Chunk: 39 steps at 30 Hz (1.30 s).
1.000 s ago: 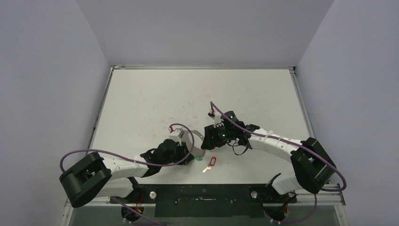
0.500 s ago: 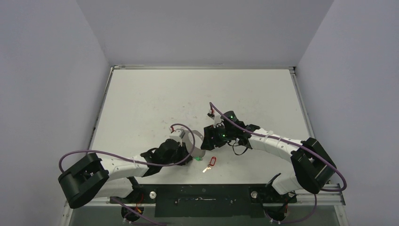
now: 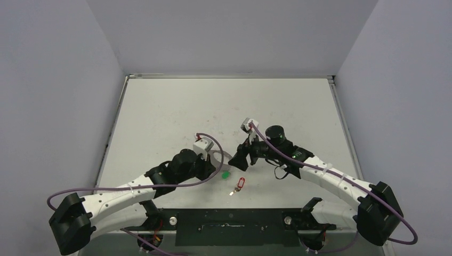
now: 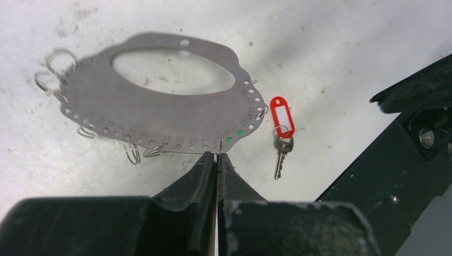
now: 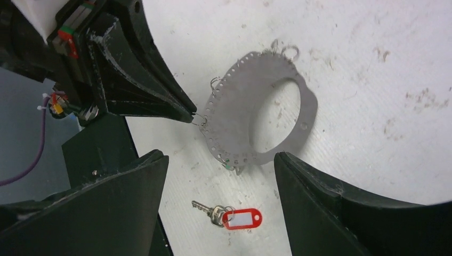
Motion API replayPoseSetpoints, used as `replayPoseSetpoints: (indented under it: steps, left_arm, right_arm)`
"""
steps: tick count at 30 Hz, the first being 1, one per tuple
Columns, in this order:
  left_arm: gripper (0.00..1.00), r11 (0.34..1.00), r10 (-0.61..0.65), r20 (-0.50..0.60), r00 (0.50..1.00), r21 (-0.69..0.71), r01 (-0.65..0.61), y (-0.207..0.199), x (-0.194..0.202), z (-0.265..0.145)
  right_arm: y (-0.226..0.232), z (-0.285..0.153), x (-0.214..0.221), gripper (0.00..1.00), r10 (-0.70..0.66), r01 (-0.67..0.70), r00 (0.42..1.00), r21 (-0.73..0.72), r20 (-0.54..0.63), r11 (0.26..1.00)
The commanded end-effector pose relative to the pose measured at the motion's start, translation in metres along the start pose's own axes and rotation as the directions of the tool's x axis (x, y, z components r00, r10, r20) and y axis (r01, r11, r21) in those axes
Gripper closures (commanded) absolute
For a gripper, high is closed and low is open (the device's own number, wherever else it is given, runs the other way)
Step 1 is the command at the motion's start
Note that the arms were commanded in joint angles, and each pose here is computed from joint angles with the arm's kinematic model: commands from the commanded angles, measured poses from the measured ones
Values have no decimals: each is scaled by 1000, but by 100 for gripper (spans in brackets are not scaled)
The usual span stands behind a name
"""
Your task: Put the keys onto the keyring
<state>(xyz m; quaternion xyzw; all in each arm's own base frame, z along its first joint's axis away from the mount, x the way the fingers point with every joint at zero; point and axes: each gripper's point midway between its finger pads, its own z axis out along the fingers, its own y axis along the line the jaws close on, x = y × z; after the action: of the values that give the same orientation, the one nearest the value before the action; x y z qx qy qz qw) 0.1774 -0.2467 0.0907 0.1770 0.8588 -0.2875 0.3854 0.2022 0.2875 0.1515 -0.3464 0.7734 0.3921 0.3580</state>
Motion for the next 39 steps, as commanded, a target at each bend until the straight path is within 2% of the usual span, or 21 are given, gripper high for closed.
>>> replayPoseSetpoints:
  steps: [1, 4, 8, 11, 17, 23, 26, 33, 34, 37, 39]
  left_arm:
    - [100, 973, 213, 58, 975, 84, -217, -23, -40, -24]
    - [100, 942, 297, 95, 950, 135, -308, -35, -52, -36]
    - [100, 899, 379, 147, 914, 176, -401, -45, -63, -45]
    - [100, 866, 430, 156, 889, 208, -455, -50, -62, -48]
    - [100, 804, 508, 181, 842, 250, -539, -57, -62, -50]
    - [100, 763, 551, 211, 808, 266, -590, -63, -66, -52]
    - [100, 749, 561, 220, 798, 277, -603, -66, -68, -53]
    - [100, 728, 569, 236, 788, 302, -616, -72, -68, -54]
    - [100, 726, 569, 239, 787, 304, -617, -73, -69, -54]
    - [100, 719, 572, 249, 782, 306, -624, -74, -70, -55]
    - [100, 715, 575, 250, 779, 309, -627, -75, -70, -55]
  right_arm:
    - [28, -14, -42, 24, -233, 263, 943, -104, 238, 959]
    - [43, -20, -50, 23, -317, 377, 890, -139, 326, 916]
    - [55, -19, -52, 23, -380, 469, 849, -192, 368, 862]
    - [61, -15, -51, 30, -403, 503, 838, -234, 368, 832]
    - [70, -5, -43, 50, -465, 573, 807, -291, 365, 766]
    - [78, 8, -22, 55, -545, 624, 781, -346, 305, 701]
    - [77, 14, -16, 69, -564, 627, 779, -356, 275, 693]
    - [68, 23, -8, 70, -594, 634, 772, -339, 228, 695]
    - [66, 24, -7, 72, -596, 633, 773, -333, 220, 698]
    - [63, 27, -7, 88, -601, 632, 773, -324, 202, 704]
    - [61, 28, -8, 88, -599, 628, 776, -316, 197, 711]
